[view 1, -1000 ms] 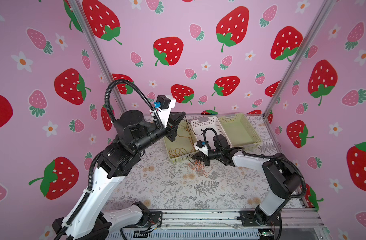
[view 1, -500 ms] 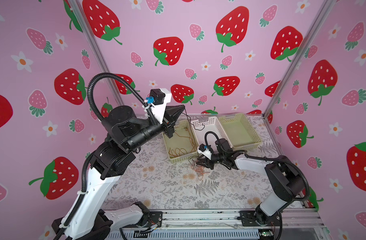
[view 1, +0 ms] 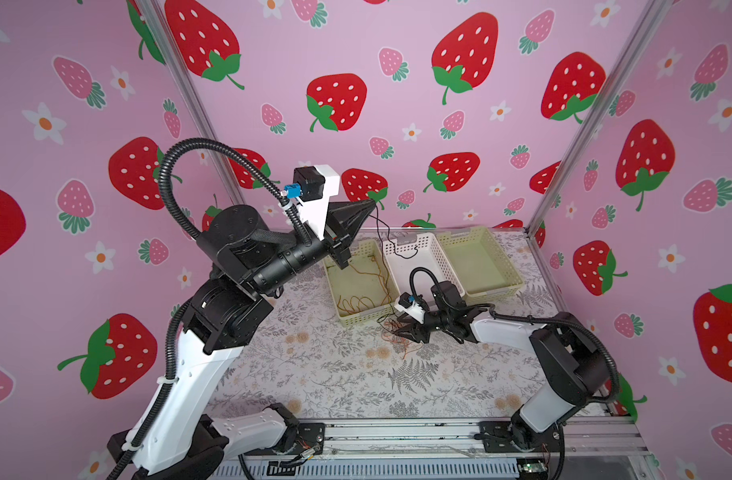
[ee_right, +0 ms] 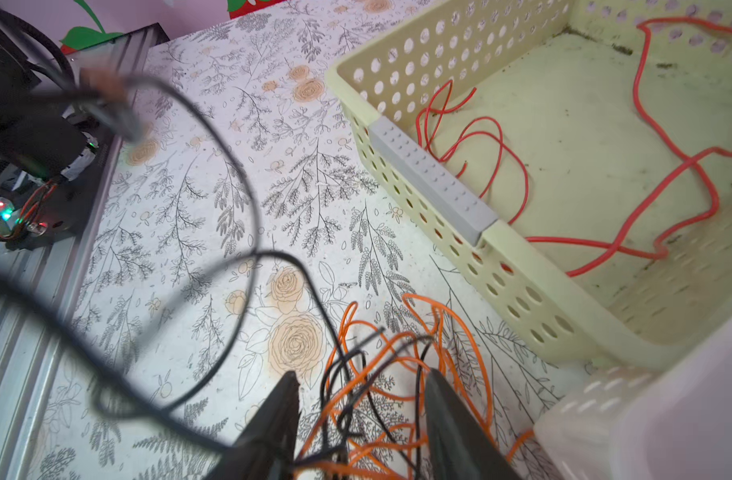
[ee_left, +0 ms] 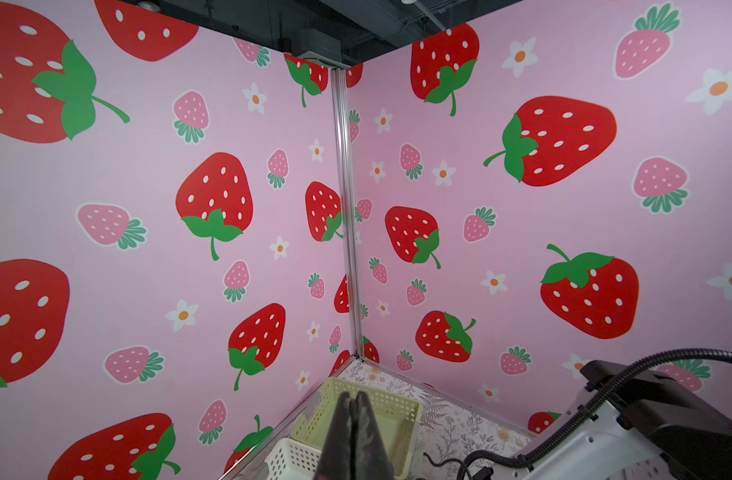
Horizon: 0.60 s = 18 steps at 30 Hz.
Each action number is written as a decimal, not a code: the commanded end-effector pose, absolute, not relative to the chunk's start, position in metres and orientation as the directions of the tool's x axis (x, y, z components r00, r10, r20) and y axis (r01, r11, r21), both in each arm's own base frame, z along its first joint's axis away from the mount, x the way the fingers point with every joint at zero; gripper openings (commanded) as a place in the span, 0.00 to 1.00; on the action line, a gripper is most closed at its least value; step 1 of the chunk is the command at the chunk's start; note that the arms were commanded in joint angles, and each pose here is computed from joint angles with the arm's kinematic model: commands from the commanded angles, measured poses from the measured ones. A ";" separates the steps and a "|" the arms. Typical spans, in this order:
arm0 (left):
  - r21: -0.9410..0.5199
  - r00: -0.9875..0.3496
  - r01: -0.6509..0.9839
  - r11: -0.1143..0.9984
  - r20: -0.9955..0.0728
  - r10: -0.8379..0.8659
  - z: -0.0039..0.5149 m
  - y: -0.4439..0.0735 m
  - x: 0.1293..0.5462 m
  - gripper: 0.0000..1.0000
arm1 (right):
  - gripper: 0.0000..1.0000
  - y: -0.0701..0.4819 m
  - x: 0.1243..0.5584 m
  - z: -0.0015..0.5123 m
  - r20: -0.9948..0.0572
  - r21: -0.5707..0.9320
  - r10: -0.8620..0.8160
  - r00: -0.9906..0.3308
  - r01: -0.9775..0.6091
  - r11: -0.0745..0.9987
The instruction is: Untangle the cables
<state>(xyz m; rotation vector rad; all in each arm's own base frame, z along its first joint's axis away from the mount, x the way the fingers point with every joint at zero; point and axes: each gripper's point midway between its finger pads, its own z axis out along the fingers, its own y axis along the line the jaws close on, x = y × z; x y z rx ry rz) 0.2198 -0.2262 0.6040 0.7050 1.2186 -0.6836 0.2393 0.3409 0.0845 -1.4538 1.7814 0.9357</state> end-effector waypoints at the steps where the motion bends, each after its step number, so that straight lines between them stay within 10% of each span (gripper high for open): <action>1: 0.161 0.317 0.762 0.627 -0.937 -0.144 0.642 -0.213 0.203 0.00 | 0.51 0.340 0.241 0.067 -0.817 0.125 -0.549 -0.174 -0.984 0.127; 18: 0.254 0.437 0.650 0.716 -0.896 -0.078 0.677 -0.186 0.194 0.00 | 0.38 0.322 0.253 0.031 -0.724 0.108 -0.645 -0.245 -0.964 0.244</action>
